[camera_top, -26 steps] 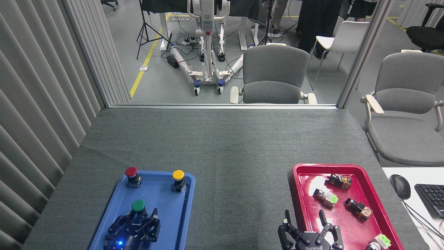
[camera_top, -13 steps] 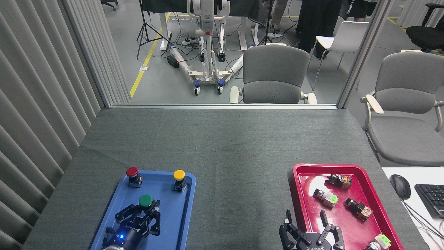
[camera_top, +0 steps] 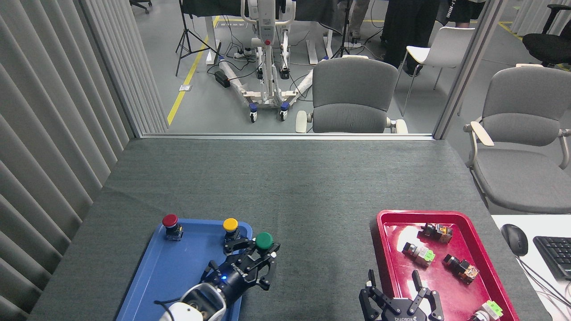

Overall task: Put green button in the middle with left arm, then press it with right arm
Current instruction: 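Carry the green button off the tray toward the table middle, then lower the green button onto the table and open the left gripper, then withdraw the left gripper back toward the blue tray, then move the right gripper over the green button and press down on it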

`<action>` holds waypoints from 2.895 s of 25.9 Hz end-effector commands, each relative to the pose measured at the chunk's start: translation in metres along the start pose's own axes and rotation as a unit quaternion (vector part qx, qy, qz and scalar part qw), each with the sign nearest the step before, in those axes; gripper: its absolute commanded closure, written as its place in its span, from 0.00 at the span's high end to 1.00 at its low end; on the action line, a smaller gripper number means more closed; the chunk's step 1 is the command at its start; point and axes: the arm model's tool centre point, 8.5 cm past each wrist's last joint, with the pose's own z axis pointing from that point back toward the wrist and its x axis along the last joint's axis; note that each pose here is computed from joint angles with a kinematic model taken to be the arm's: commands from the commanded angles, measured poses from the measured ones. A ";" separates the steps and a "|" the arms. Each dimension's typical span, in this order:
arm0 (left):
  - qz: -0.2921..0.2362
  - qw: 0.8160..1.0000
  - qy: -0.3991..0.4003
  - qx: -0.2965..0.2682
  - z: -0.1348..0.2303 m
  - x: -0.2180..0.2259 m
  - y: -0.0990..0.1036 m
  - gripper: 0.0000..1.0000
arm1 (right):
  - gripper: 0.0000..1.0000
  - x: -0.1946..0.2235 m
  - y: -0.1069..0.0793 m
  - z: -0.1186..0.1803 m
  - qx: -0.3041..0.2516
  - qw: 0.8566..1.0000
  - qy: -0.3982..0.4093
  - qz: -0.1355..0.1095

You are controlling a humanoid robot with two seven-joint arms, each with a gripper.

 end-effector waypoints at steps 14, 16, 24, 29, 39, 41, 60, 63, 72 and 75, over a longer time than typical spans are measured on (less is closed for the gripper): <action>0.068 0.996 -0.049 -0.037 -0.042 0.097 -0.037 0.76 | 1.00 0.000 0.001 0.001 0.001 1.000 0.000 -0.001; 0.067 0.996 -0.039 -0.032 -0.040 0.099 -0.040 1.00 | 1.00 0.000 0.001 0.001 0.002 1.000 0.000 -0.001; 0.066 0.997 -0.023 0.017 -0.006 0.100 -0.026 1.00 | 1.00 0.000 0.004 0.002 0.005 1.000 0.000 0.000; 0.054 0.989 0.089 0.105 0.063 0.038 0.016 1.00 | 1.00 0.000 0.005 0.002 0.005 1.000 -0.001 0.000; 0.041 0.944 0.317 0.075 0.166 -0.021 0.005 1.00 | 1.00 0.023 0.001 -0.001 0.001 0.999 -0.036 -0.005; 0.039 0.938 0.336 0.082 0.180 -0.033 0.012 1.00 | 0.99 0.034 -0.004 -0.005 -0.006 0.999 -0.046 -0.008; 0.056 0.924 0.369 0.086 0.217 -0.087 0.021 1.00 | 0.29 0.125 0.007 -0.024 0.015 0.989 -0.145 -0.011; 0.065 0.923 0.369 0.084 0.219 -0.089 0.018 1.00 | 0.25 0.124 0.014 -0.024 0.028 0.989 -0.145 -0.007; 0.067 0.929 0.354 0.083 0.218 -0.086 0.016 1.00 | 0.23 0.124 0.028 -0.021 0.059 0.987 -0.147 -0.001; 0.067 0.929 0.354 0.079 0.219 -0.086 0.014 1.00 | 0.13 0.127 0.029 -0.020 0.061 0.987 -0.151 0.000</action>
